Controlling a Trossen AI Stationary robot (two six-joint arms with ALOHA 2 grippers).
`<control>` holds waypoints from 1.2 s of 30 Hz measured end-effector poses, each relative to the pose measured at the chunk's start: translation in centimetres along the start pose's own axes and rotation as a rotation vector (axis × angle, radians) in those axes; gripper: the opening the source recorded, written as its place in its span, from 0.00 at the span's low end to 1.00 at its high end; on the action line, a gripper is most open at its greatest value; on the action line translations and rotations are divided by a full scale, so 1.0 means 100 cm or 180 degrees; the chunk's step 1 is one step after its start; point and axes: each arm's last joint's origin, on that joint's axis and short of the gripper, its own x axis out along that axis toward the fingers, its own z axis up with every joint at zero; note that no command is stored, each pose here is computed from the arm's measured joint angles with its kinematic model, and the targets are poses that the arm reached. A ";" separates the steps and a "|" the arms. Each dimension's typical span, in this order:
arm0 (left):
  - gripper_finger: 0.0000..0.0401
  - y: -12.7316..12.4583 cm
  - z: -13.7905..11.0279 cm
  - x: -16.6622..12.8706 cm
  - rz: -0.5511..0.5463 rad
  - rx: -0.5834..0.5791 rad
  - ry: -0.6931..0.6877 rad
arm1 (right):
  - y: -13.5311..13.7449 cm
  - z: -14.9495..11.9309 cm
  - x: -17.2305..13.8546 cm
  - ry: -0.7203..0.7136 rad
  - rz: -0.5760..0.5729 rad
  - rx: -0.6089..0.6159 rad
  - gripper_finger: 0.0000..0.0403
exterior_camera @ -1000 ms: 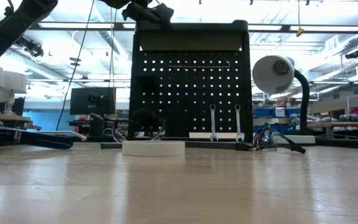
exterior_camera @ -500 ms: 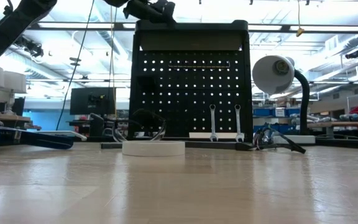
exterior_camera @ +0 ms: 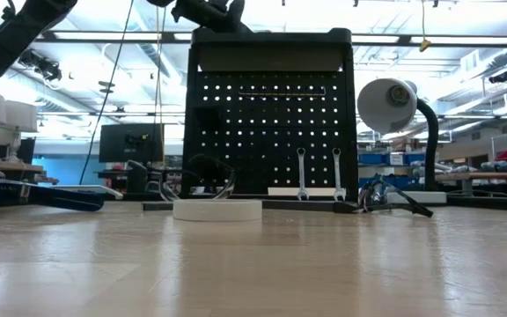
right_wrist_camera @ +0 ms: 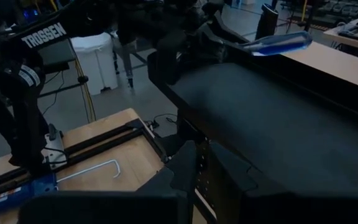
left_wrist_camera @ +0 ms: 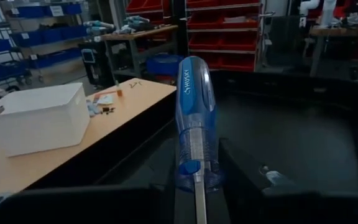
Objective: Hang tools onto peg board
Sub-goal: Remove the blue screwdriver from the top of the peg board
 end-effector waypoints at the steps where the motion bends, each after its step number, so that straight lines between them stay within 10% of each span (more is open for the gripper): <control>1: 0.22 0.000 0.001 -0.001 0.0004 0.0003 -0.0010 | 0.000 0.000 0.000 0.0000 0.0000 0.0000 0.12; 10: 0.22 -0.014 0.046 -0.046 -0.0181 0.0174 -0.0540 | -0.001 0.000 0.000 0.0011 -0.0037 -0.0113 0.11; 17: 0.22 -0.062 0.068 -0.090 -0.1747 -0.0202 -0.0393 | -0.022 0.007 -0.021 -0.0202 -0.0443 -0.0225 0.11; 23: 0.22 -0.115 0.058 -0.102 -0.2358 -0.0511 0.0289 | -0.038 0.013 -0.031 -0.0361 -0.0624 -0.0352 0.10; 30: 0.23 -0.164 0.025 -0.094 -0.2107 0.0165 0.1136 | -0.047 0.013 -0.020 -0.0325 -0.0735 -0.0592 0.07; 36: 0.23 -0.193 -0.031 -0.063 -0.2417 0.0054 0.1723 | -0.049 0.015 -0.020 -0.0393 -0.0758 -0.0469 0.06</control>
